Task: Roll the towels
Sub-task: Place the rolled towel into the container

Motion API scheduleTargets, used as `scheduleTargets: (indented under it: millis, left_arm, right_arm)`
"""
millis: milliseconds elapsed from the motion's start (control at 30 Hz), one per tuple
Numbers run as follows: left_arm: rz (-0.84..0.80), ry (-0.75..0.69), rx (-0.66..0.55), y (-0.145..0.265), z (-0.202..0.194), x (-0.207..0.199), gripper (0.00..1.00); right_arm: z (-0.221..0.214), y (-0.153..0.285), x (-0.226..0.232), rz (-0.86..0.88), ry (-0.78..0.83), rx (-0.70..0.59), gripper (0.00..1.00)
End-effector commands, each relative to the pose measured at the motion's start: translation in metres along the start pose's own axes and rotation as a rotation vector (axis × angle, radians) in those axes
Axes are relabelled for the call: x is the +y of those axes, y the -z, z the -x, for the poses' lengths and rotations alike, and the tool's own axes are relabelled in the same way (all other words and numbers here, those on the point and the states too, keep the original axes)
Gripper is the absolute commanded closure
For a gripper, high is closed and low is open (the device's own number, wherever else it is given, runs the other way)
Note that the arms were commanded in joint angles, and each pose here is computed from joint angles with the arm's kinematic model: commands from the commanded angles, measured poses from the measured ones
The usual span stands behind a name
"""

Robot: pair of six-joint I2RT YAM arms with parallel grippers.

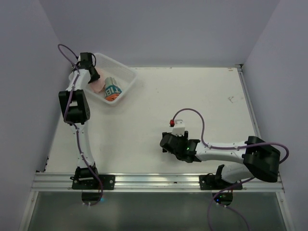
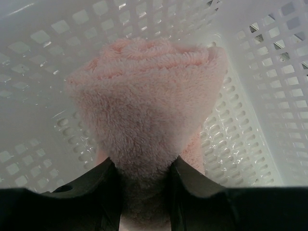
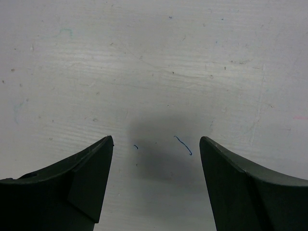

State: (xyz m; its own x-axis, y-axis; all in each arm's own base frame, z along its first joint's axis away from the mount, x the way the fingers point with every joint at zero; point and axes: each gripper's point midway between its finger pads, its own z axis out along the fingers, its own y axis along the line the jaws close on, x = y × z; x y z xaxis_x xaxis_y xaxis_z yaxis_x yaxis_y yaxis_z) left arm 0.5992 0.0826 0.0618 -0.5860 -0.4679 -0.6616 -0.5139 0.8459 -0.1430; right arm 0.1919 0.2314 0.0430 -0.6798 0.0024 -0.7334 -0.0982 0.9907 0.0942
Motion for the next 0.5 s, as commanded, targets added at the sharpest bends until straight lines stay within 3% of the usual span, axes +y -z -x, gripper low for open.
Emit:
scheduleTargets:
  millis: [0, 233, 467]
  left_arm:
    - [-0.012, -0.011, 0.009, -0.010, -0.009, 0.002, 0.60]
    - [-0.055, -0.006, -0.016, 0.008, 0.006, -0.006, 0.40]
    - [-0.094, -0.017, -0.114, 0.054, 0.050, -0.014, 0.23]
  right_arm:
    - [0.015, 0.000, 0.016, 0.035, -0.034, -0.021, 0.24]
    - [0.018, 0.000, 0.021, 0.041, -0.036, -0.022, 0.24]
    - [0.026, 0.005, 0.023, 0.056, -0.040, -0.038, 0.24]
